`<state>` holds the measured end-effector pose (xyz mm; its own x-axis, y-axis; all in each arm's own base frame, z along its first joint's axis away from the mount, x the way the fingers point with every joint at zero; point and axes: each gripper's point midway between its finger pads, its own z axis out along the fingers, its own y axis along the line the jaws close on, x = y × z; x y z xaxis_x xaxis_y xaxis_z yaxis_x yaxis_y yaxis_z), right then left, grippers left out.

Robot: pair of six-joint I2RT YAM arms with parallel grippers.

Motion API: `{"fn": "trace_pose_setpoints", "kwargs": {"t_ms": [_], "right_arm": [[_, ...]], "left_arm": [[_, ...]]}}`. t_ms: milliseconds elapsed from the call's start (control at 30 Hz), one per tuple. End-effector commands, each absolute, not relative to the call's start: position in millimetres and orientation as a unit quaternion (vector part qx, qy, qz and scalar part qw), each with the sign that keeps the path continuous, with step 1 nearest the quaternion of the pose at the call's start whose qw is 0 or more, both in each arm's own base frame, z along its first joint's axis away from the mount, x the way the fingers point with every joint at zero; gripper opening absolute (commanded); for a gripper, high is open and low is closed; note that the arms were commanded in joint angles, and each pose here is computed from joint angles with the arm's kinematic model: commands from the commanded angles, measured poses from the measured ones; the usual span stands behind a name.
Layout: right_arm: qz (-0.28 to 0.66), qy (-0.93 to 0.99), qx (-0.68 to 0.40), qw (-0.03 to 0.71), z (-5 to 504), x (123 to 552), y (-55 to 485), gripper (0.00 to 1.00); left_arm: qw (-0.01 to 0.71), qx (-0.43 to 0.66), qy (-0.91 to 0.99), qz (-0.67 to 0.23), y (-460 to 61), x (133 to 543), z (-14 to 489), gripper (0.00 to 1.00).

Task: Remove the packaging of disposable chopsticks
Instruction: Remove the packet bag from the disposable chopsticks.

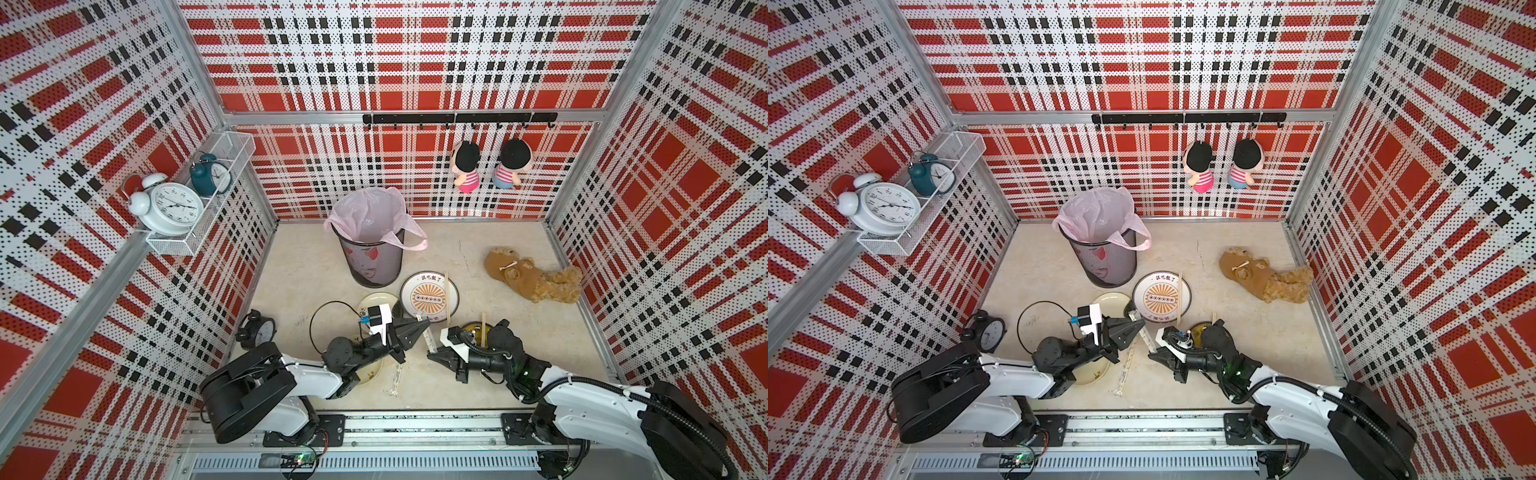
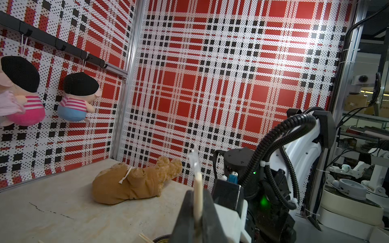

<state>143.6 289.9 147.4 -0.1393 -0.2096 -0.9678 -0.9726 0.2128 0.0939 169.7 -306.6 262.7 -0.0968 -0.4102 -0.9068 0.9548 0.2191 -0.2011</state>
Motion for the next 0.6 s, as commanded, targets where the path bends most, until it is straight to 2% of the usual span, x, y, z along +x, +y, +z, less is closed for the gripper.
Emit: {"fn": "trace_pose_setpoints", "kwargs": {"t_ms": [0, 133, 267, 467, 533, 567], "right_arm": [[0.464, 0.370, -0.454, 0.665, 334.8, 127.0, 293.1, 0.00], [0.463, 0.371, -0.455, 0.664, 334.9, 127.9, 294.0, 0.00], [0.463, 0.366, -0.453, 0.668, 337.6, 127.0, 292.6, 0.00], [0.466, 0.362, -0.455, 0.667, 342.1, 126.5, 294.4, 0.00], [0.467, 0.365, -0.456, 0.664, 340.2, 127.6, 295.9, 0.00], [0.467, 0.365, -0.455, 0.664, 339.6, 128.1, 296.1, 0.00]], "left_arm": [[0.512, 0.335, 0.587, -0.530, -317.3, 157.3, 173.2, 0.09], [0.512, 0.335, 0.591, -0.526, -316.3, 157.7, 170.3, 0.06], [0.506, 0.340, 0.592, -0.528, -317.4, 156.1, 167.4, 0.10], [0.508, 0.332, 0.594, -0.528, -312.2, 157.7, 165.4, 0.06], [0.507, 0.331, 0.595, -0.529, -312.8, 158.3, 164.9, 0.00], [0.508, 0.330, 0.595, -0.528, -312.2, 158.1, 164.3, 0.00]]}}
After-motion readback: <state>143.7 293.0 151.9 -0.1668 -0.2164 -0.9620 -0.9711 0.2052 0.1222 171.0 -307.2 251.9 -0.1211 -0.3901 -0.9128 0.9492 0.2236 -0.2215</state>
